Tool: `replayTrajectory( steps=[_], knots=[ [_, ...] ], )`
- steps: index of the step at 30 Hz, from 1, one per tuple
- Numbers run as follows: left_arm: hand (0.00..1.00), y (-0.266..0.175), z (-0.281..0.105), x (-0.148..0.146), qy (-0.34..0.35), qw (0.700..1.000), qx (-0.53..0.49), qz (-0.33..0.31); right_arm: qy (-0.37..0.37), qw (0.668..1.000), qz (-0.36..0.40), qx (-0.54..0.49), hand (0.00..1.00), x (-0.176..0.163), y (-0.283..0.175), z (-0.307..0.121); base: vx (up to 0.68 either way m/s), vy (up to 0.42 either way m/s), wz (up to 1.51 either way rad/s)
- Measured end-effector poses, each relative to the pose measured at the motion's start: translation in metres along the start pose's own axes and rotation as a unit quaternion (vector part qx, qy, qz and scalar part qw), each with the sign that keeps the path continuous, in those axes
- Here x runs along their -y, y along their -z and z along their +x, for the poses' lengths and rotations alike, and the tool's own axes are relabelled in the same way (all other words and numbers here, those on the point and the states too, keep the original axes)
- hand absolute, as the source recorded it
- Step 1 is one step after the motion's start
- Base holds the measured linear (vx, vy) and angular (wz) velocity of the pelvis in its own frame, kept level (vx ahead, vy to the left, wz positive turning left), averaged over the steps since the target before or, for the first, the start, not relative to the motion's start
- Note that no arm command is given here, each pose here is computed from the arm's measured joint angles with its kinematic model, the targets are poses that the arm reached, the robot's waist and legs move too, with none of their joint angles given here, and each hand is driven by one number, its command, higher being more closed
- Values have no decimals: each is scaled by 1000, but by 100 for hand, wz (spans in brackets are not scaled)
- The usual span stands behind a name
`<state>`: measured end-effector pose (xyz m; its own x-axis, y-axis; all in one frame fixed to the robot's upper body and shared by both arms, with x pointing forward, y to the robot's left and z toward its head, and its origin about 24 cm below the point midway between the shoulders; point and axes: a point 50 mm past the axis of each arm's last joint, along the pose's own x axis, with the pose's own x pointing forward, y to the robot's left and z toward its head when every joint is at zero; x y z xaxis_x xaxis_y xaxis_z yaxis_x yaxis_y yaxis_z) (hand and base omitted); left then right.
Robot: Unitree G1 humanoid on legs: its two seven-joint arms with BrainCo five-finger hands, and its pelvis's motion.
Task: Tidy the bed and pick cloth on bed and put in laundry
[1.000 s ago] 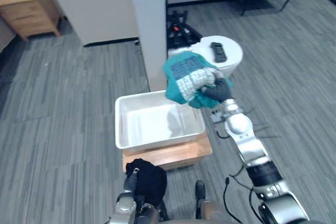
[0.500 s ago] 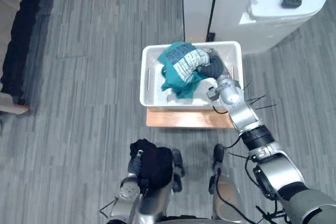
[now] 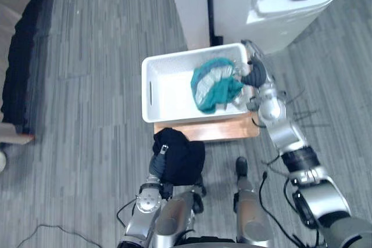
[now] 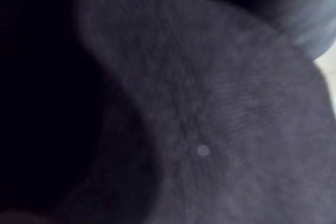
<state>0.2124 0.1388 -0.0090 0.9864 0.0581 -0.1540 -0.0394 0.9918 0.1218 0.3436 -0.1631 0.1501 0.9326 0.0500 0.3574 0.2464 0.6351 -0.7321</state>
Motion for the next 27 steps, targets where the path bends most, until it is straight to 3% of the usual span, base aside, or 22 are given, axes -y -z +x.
replayTrajectory(
  steps=[4, 8, 12, 16, 20, 26, 27],
  knots=[
    [100, -26, 3, -23, -28, 998, 52, -28, -3, 993, 1, -115, 0, -12, 53, -66, 80, -26, -10],
    [100, -65, 16, -62, -102, 985, 133, -42, -11, 980, 8, -196, 0, -17, 80, -120, 61, -6, -21],
    [100, -104, 35, -91, -174, 964, 201, -26, -31, 971, 21, -236, 0, -29, 87, -146, -9, 2, -26],
    [100, -121, 64, -114, -245, 948, 204, -1, -50, 963, 43, -260, 0, -39, 90, -164, -47, 10, -19],
    [100, -123, 84, -113, -265, 947, 179, 19, -65, 965, 67, -244, 0, -48, 76, -169, -36, 3, -23],
    [100, -127, 108, -89, -241, 957, 155, 52, -34, 973, 125, -192, 0, -50, 43, -155, 31, -19, -7],
    [0, -126, 110, -86, -238, 958, 150, 53, -31, 974, 127, -186, 0, -48, 41, -153, 15, 0, -16]
  ],
)
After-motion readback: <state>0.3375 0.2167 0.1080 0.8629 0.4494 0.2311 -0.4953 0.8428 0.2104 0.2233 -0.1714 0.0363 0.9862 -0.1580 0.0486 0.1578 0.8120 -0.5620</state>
